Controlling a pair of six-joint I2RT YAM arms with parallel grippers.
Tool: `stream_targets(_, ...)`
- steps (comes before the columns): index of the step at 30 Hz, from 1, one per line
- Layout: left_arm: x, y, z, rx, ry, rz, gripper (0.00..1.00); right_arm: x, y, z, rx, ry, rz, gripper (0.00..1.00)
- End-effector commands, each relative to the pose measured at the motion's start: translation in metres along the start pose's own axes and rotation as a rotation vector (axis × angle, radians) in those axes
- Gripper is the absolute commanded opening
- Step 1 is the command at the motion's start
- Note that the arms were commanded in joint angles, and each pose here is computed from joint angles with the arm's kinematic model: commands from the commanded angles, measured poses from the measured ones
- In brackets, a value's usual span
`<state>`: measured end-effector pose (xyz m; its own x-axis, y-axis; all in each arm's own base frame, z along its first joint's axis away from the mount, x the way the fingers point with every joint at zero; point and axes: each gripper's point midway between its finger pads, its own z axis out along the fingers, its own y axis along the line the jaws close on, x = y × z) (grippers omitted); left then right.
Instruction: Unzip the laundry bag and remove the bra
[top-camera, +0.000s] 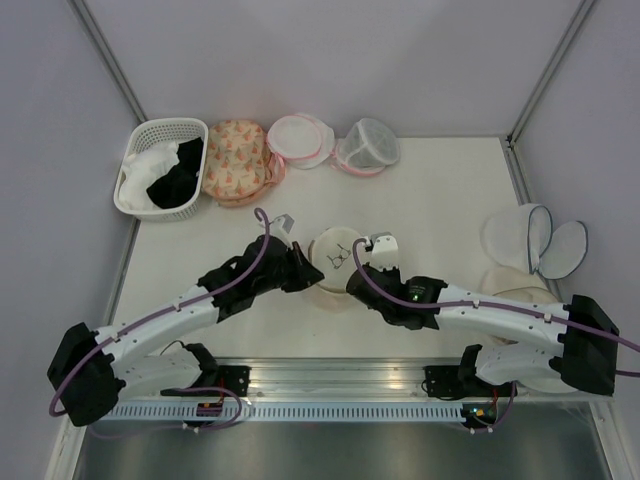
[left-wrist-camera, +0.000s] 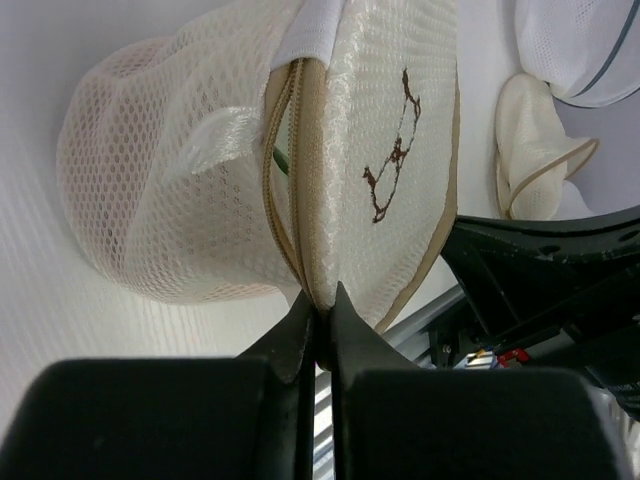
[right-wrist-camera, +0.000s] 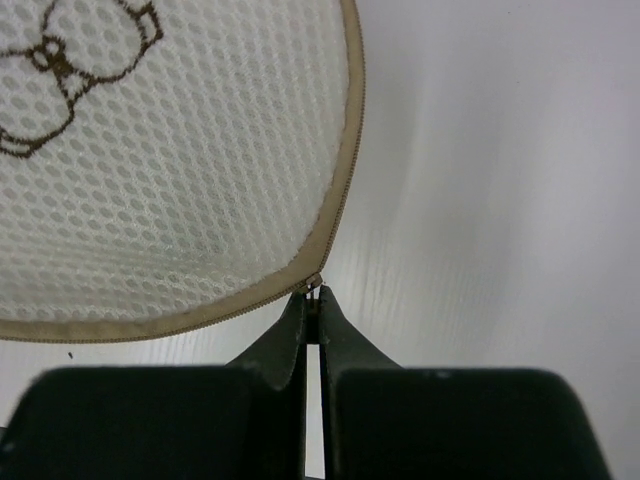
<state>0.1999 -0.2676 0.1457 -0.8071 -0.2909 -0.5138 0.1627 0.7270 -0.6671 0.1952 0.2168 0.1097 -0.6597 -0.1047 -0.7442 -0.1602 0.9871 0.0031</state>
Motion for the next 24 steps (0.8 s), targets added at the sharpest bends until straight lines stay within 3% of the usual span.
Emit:
stream_targets(1, -0.043, -0.018, 0.009, 0.021, -0.100, 0.168, 0.02, -0.023, -0.019, -0.006, 0.068, -0.068, -0.028, 0.00)
stream_targets(4, -0.069, -0.024, 0.028, -0.004, -0.128, 0.199, 0.03, -0.024, -0.017, -0.012, 0.027, -0.069, -0.012, 0.00)
stream_targets(5, -0.068, -0.016, 0.038, -0.041, -0.104, 0.196, 0.19, -0.023, -0.017, -0.013, 0.019, -0.070, -0.006, 0.00)
stream_targets(6, -0.079, -0.016, 0.038, -0.078, -0.119, 0.188, 0.66, -0.024, -0.016, -0.017, -0.002, -0.070, 0.006, 0.01)
stream_targets(7, -0.080, -0.012, 0.039, -0.111, -0.112, 0.180, 0.86, -0.023, -0.014, -0.018, -0.019, -0.069, 0.011, 0.00)
stream_targets(8, -0.081, -0.008, 0.037, -0.138, -0.113, 0.168, 0.99, -0.022, -0.013, -0.019, -0.034, -0.069, 0.018, 0.00)
stream_targets(12, -0.071, 0.012, 0.012, -0.214, -0.136, 0.045, 1.00, -0.018, 0.007, -0.024, -0.166, -0.048, 0.031, 0.00)
stream_targets(16, -0.044, 0.016, -0.015, -0.133, -0.125, -0.098, 1.00, 0.000, 0.075, -0.051, -0.572, 0.061, -0.017, 0.01)
stream_targets(20, -0.015, 0.002, -0.021, -0.011, -0.062, -0.177, 1.00, 0.000, 0.130, -0.083, -0.922, 0.067, -0.031, 0.00)
stream_targets(24, 0.009, -0.018, -0.014, 0.034, 0.018, -0.163, 1.00, -0.004, 0.148, -0.083, -0.972, 0.071, -0.052, 0.00)
